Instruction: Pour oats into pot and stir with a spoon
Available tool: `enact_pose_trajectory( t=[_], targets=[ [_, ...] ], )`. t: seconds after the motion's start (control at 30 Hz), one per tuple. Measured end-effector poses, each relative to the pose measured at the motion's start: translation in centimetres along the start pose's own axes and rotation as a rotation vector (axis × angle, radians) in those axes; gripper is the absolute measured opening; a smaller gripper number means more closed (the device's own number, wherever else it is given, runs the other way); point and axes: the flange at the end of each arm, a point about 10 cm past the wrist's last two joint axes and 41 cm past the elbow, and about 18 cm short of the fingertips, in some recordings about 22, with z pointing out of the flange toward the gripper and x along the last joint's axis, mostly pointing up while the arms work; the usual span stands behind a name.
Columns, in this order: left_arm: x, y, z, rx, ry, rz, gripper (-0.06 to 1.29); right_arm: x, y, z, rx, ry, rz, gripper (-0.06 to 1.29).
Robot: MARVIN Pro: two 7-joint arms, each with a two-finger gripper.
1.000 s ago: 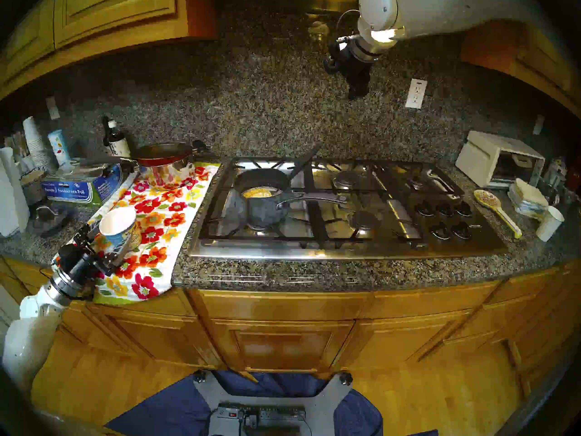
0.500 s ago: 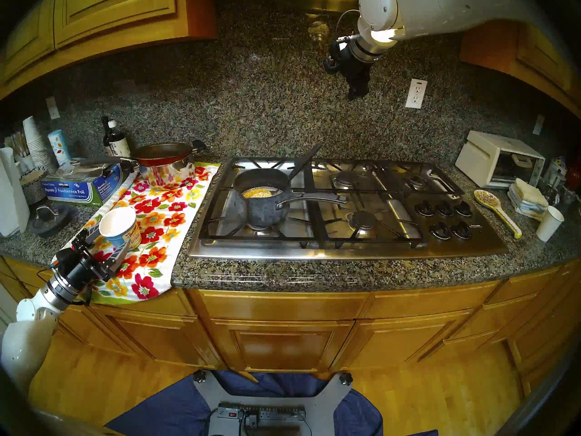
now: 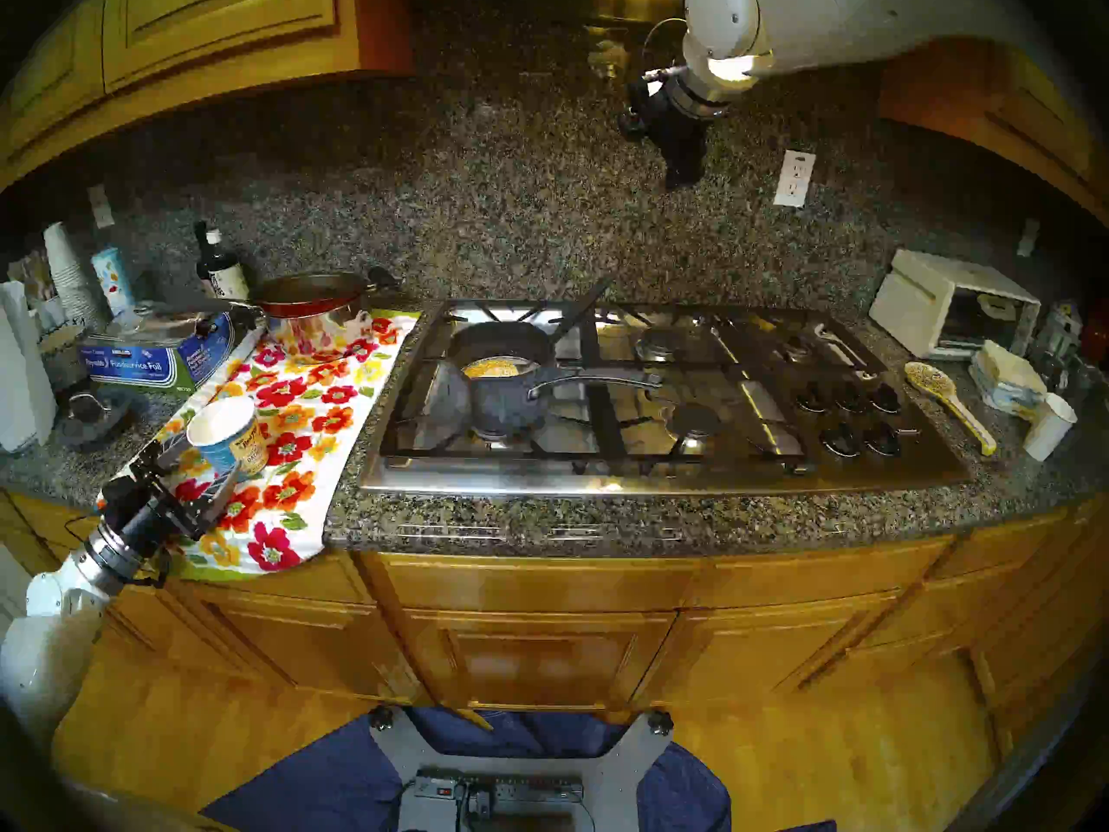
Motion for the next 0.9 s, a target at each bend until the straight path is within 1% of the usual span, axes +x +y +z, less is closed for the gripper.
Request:
enact_pose_trajectory(
  t=[0.53,0.9],
  targets=[
    [1.0,0.6,-1.8,-0.013,-0.028,0.0,1.21,0.0,0.0,0.0,0.0,0.0,0.0,1.26],
    [1.9,0.6,-3.5,-0.029,-0.049,0.009,1.21,0.0,0.0,0.0,-0.001,0.0,-0.001,1.26]
  ],
)
